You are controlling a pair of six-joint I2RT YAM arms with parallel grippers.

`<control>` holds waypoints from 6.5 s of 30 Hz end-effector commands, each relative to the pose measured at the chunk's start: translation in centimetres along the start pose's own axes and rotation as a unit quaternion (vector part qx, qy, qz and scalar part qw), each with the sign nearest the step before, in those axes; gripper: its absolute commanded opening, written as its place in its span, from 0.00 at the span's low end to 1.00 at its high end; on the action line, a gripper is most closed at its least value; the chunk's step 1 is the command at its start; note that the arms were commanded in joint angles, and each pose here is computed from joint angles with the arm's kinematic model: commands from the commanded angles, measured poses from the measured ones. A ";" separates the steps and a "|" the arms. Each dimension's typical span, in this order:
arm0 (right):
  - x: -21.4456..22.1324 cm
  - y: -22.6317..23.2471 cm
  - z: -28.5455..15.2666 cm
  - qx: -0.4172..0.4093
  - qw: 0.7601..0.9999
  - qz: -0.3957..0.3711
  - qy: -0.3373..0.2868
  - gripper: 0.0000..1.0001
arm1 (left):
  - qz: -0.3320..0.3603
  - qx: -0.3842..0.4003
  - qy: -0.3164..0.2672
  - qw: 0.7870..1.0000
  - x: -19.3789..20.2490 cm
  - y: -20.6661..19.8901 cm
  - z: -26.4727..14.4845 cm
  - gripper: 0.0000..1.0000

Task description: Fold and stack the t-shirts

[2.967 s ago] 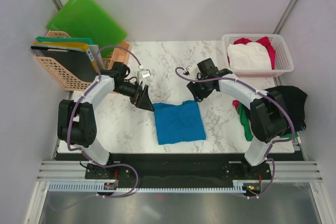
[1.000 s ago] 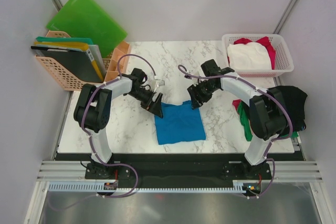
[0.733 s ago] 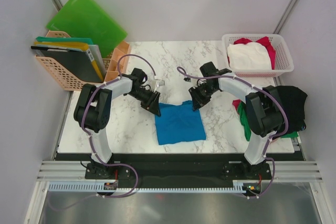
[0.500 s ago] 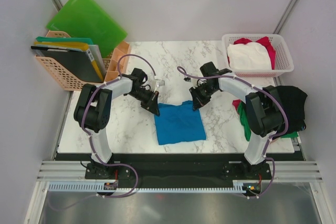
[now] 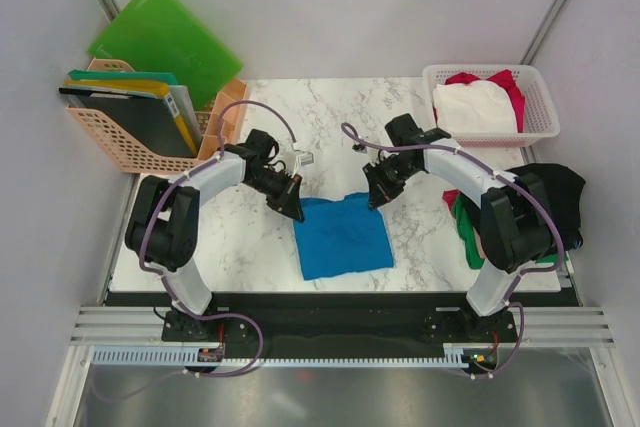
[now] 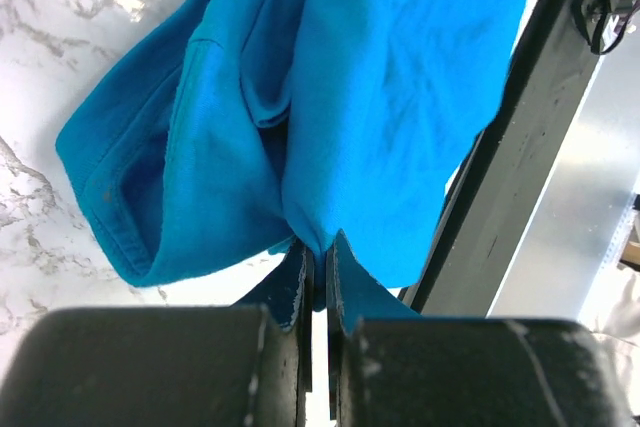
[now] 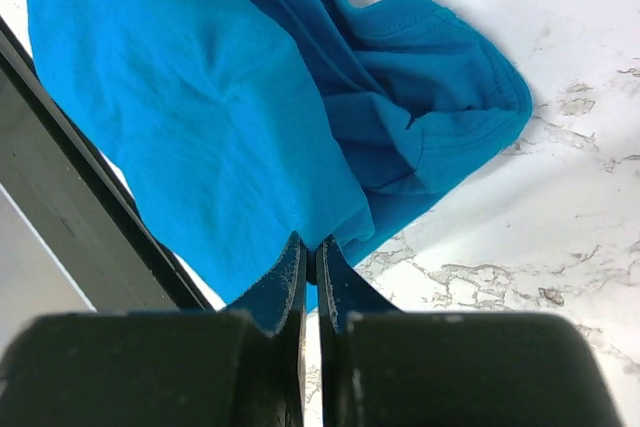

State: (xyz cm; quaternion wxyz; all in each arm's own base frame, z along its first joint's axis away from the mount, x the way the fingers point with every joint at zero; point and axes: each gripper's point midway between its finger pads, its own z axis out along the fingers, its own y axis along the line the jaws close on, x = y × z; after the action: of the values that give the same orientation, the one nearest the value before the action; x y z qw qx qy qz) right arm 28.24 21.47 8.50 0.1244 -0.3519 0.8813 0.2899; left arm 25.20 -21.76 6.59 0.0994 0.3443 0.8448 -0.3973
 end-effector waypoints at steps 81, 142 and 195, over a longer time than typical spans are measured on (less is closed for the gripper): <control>-4.5 7.6 17.5 0.040 0.962 -0.266 0.050 0.98 | 0.160 -0.597 -0.205 0.759 3.2 4.0 -23.3 1.00; 14.3 -14.4 -24.3 0.476 0.818 0.291 -0.143 0.98 | 0.138 -0.369 -0.146 0.908 -1.2 5.5 -15.5 1.00; 14.2 -8.4 -7.0 0.102 0.988 0.056 0.105 0.98 | 0.137 -0.430 -0.123 0.884 3.1 6.6 -15.8 1.00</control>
State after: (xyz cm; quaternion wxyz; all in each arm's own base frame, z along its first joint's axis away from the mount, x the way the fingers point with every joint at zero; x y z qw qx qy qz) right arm 28.13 -2.58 6.13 0.1339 -0.3063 0.9424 -0.0085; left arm 28.48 -5.87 11.53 0.3831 0.3257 0.8638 -0.0314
